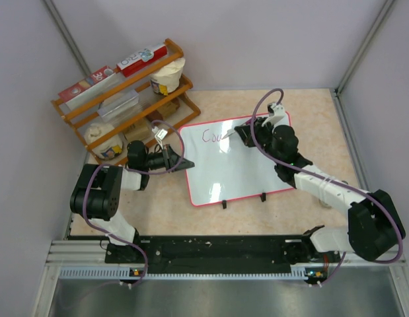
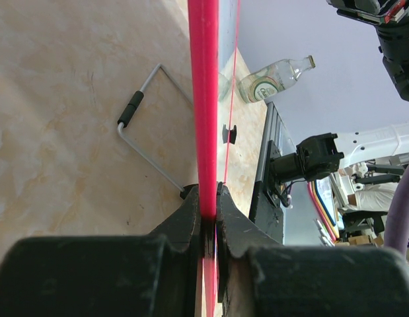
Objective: Write a sentence on the whiteboard
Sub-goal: Write with the whiteboard marker on the whiteboard.
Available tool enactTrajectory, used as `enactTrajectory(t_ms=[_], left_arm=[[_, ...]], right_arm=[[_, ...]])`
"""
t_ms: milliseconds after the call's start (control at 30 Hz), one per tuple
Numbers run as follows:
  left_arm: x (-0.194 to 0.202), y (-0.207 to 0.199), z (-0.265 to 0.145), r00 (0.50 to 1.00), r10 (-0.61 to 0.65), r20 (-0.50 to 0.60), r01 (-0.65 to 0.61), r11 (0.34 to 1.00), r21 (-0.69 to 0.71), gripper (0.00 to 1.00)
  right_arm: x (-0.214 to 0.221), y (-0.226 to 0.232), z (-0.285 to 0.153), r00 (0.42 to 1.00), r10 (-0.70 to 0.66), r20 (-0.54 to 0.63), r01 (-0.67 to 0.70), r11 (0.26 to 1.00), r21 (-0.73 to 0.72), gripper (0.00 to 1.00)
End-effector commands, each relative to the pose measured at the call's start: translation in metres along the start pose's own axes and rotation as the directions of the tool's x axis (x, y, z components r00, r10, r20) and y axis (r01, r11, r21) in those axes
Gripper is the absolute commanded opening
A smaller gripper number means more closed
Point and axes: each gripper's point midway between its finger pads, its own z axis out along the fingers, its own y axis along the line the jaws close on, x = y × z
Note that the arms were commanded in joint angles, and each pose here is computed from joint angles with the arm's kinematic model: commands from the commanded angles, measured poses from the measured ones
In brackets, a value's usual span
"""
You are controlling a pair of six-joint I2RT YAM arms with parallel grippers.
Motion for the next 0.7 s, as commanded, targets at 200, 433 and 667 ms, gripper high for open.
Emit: enactTrajectory(t_ms=[200, 433, 667], left_arm=[[-0.014, 0.003, 0.003, 0.993, 0.115, 0.034, -0.115, 0.993, -0.012, 0.0], [-0.013, 0.003, 0.002, 0.993, 0.111, 0.035, -0.11, 0.994, -0.013, 0.0], [-0.014, 0.003, 0.002, 0.993, 0.111, 0.036, -0.11, 0.994, -0.015, 0.0]], right_arm=[[-0.027, 0.0, -0.006, 0.997, 0.034, 0.068, -0.031, 0.999, -0.034, 0.0], [-0.038, 0.003, -0.003, 0.997, 0.033, 0.072, -0.029, 0.998, -0.054, 0.0], [-0.045, 0.009, -0.003, 0.996, 0.021, 0.082, -0.016, 0.998, -0.064, 0.0]])
